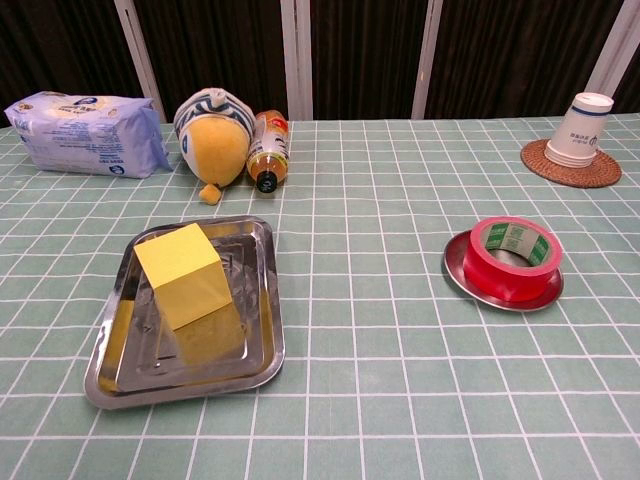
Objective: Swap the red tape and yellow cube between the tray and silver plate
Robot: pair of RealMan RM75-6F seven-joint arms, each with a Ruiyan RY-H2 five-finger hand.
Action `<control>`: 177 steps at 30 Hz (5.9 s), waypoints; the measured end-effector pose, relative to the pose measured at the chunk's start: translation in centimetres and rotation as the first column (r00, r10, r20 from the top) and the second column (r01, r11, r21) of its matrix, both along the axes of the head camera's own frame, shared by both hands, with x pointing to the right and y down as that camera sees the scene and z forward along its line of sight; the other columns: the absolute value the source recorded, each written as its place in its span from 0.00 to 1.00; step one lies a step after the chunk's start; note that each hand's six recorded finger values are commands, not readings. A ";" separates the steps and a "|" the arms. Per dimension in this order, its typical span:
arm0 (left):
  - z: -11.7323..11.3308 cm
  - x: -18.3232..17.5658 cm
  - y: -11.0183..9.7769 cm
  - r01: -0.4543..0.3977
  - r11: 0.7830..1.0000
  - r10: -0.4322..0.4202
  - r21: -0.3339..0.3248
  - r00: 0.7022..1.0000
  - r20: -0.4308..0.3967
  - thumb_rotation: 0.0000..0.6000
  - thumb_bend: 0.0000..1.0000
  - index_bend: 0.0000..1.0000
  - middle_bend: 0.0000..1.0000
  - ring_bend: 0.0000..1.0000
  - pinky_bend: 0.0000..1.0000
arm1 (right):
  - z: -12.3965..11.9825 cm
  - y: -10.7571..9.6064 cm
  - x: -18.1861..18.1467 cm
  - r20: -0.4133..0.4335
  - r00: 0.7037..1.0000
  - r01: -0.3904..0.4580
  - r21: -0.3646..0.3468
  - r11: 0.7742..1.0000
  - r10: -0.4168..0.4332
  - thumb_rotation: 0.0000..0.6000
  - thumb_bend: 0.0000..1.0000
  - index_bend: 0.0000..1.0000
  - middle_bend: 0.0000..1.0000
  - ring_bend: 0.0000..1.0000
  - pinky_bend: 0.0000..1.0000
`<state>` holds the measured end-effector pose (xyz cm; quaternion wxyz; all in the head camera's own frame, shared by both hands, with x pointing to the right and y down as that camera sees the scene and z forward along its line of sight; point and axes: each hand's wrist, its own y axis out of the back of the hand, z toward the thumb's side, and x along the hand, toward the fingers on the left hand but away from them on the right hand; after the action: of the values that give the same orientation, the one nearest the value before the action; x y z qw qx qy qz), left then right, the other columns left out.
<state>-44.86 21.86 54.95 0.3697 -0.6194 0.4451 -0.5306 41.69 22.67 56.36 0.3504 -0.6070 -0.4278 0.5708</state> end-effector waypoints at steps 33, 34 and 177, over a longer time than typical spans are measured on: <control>-0.4 0.2 0.3 0.010 1.000 -0.010 0.014 1.000 0.007 1.00 0.15 0.21 0.00 0.00 0.15 | 2.1 -1.5 -4.9 0.141 0.987 0.094 -0.132 0.987 -0.075 1.00 0.03 0.00 0.00 0.00 0.00; -0.3 0.2 0.3 0.011 1.000 -0.011 0.013 1.000 0.009 1.00 0.15 0.21 0.00 0.00 0.15 | 2.5 -2.1 -5.5 0.143 0.986 0.110 -0.147 0.983 -0.089 1.00 0.03 0.00 0.00 0.00 0.00; 12.4 22.2 -7.3 -0.549 0.748 0.506 -0.374 0.835 -0.213 1.00 0.09 0.20 0.06 0.03 0.18 | 1.6 1.5 -1.5 -0.002 0.995 -0.101 -0.192 0.976 0.102 1.00 0.03 0.00 0.00 0.00 0.00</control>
<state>-22.68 14.58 67.35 0.3400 -0.8096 0.1446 -0.4561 40.19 24.16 58.00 0.2591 -0.6174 -0.4027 0.6242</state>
